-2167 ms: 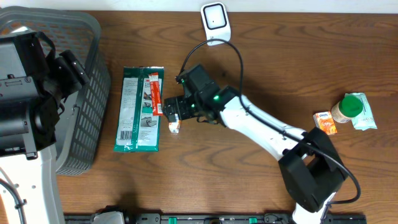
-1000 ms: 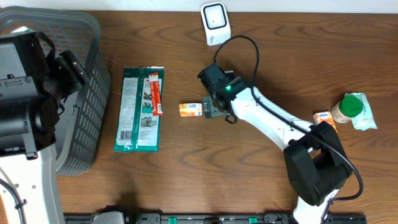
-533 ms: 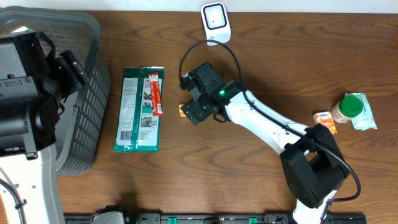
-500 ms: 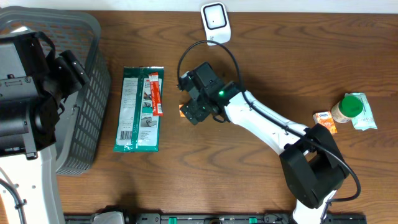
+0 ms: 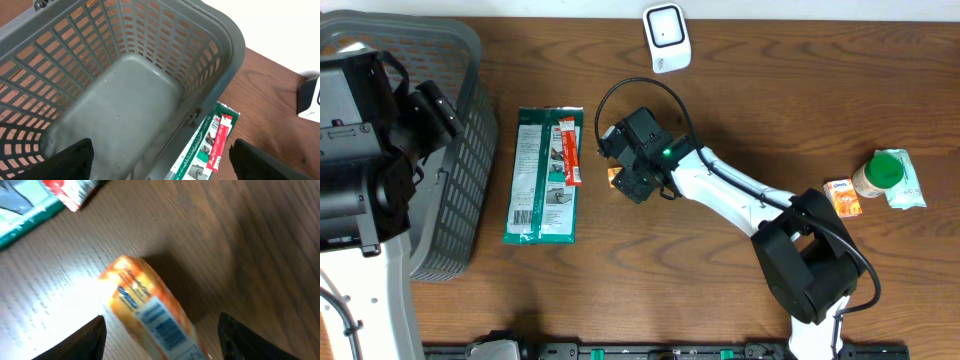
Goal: Scan the item barcode
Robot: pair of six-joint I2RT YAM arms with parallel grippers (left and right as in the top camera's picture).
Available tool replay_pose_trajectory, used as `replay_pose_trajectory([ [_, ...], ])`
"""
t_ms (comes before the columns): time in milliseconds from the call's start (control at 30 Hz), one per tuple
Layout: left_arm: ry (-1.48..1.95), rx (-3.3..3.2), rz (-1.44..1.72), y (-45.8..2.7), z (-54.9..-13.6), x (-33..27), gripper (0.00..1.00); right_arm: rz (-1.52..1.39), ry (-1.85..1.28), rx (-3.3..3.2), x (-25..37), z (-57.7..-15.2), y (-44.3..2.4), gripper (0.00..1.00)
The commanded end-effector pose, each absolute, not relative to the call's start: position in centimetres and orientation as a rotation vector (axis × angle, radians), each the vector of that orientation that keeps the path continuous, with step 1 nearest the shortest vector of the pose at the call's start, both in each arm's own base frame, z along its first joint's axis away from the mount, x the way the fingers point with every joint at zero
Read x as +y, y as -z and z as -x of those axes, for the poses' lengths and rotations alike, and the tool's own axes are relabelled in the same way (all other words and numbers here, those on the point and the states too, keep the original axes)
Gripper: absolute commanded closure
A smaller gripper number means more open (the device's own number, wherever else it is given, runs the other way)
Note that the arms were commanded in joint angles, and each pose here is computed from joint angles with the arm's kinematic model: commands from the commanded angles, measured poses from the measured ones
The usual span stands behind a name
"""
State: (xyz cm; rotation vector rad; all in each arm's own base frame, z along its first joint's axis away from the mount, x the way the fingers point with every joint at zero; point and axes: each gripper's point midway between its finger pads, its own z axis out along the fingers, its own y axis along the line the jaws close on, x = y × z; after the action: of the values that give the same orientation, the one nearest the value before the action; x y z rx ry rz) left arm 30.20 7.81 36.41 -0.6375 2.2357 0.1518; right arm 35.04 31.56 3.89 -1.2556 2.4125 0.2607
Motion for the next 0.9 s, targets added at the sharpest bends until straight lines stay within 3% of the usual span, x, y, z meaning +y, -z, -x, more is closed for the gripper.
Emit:
replay_pose_trajectory([
  [0,-0.162,2.227,0.647,-36.6,-30.1,8.1,0.12,1.302,-0.304,2.396,32.6,-34.2,-3.8,0.39],
  [67,-0.163,2.227,0.647,-36.6,-30.1,8.1,0.12,1.303,-0.304,2.397,32.6,-34.2,-3.8,0.54],
  [133,-0.162,2.227,0.647,-36.6,-30.1,8.1,0.12,1.303,-0.3,2.399,32.5,-34.2,-3.7,0.85],
  [200,-0.163,2.227,0.647,-36.6,-30.1,8.1,0.12,1.305,-0.296,2.408,32.3,-34.1,-3.7,0.99],
  [600,-0.163,2.227,0.647,-36.6,-30.1,8.1,0.12,0.919,-0.316,2.655,26.1,-33.4,-9.2,0.99],
  [867,-0.162,2.227,0.647,-36.6,-30.1,8.1,0.12,0.653,-0.528,2.84,22.0,-33.7,-7.7,0.99],
])
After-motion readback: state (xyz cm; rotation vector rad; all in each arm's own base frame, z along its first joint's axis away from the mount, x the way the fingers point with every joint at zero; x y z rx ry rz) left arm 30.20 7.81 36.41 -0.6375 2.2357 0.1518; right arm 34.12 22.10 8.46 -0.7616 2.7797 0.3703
